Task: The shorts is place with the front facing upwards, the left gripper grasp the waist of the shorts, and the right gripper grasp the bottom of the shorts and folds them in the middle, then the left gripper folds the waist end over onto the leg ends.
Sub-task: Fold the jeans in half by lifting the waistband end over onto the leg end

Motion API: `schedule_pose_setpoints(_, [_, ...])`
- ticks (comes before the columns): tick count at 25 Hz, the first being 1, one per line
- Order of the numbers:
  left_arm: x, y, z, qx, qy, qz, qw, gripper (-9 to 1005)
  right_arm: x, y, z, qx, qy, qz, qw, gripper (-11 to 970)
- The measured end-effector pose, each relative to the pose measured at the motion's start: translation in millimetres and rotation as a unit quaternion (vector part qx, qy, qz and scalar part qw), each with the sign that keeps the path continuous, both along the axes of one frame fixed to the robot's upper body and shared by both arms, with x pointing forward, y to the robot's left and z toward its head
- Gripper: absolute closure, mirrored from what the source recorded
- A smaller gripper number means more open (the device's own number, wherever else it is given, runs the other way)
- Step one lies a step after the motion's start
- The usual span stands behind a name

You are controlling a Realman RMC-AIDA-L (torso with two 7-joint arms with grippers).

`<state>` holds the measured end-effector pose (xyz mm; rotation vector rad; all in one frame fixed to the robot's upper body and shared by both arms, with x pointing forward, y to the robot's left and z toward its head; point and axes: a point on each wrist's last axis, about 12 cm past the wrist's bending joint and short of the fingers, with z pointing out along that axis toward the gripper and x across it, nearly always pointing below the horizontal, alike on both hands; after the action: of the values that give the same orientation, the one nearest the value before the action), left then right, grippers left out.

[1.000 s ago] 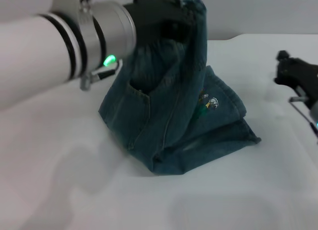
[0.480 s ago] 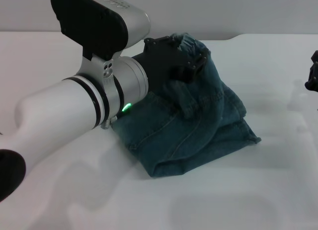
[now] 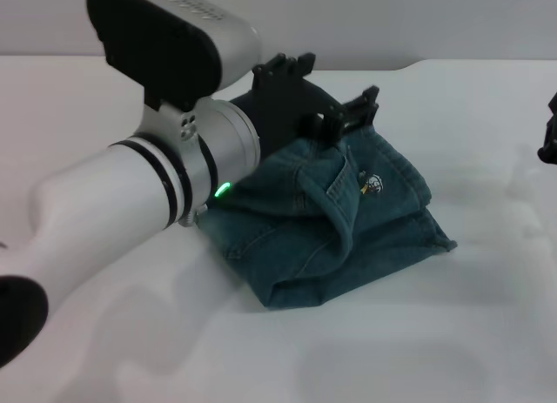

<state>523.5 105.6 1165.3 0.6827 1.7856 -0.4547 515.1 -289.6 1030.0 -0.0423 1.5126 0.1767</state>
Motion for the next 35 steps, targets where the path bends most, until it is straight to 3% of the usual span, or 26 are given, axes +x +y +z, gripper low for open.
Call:
schedule_pose_setpoints(2, [-2.6, 5.8, 0.7, -0.027, -0.023, 0.016, 0.999, 156, -2.1, -0.9, 0.6, 0.001, -0.005, -0.001, 1.000, 960])
schedule_pose_setpoints(9, [-7.2, 27.0, 2.0, -0.070, -0.061, 0.064, 0.994, 153, -19.2, -8.9, 5.1, 0.008, -0.045, -0.013, 0.999, 960])
schedule_pose_setpoints(19, [-5.5, 30.7, -3.4, -0.063, -0.053, 0.070, 0.994, 150, -18.5, -6.4, 4.3, 0.008, -0.041, -0.008, 0.999, 959])
schedule_pose_setpoints(21, [-3.7, 32.4, -3.8, -0.054, -0.042, 0.072, 0.995, 151, -15.2, -3.7, 2.9, 0.008, -0.029, -0.005, 1.000, 959])
schedule_pose_setpoints(22, [3.6, 42.2, 4.2, -0.029, 0.014, 0.081, 0.996, 152, -13.5, -2.4, 2.0, 0.007, -0.022, -0.004, 1.000, 959])
schedule_pose_setpoints(23, [4.8, 44.6, 4.8, -0.024, 0.030, 0.084, 0.996, 152, -11.5, -0.9, 1.2, 0.006, -0.014, -0.001, 1.000, 959])
schedule_pose_setpoints(26, [5.9, 47.4, 4.8, -0.018, 0.045, 0.087, 0.995, 150, -6.2, 3.0, -0.2, -0.002, -0.001, 0.009, 1.000, 959])
schedule_pose_setpoints(27, [8.5, 53.3, 4.0, 0.011, 0.092, 0.092, 0.992, 150, -5.4, 3.9, -0.7, -0.005, 0.003, 0.012, 1.000, 959])
schedule_pose_setpoints(30, [10.6, 50.3, 5.5, 0.063, 0.152, 0.078, 0.983, 150, -3.8, 5.5, -1.3, -0.011, 0.009, 0.018, 1.000, 959])
schedule_pose_setpoints(35, [21.8, 39.3, 0.6, 0.110, 0.187, 0.067, 0.974, 151, -3.4, 6.5, -1.3, -0.012, 0.010, 0.020, 1.000, 959])
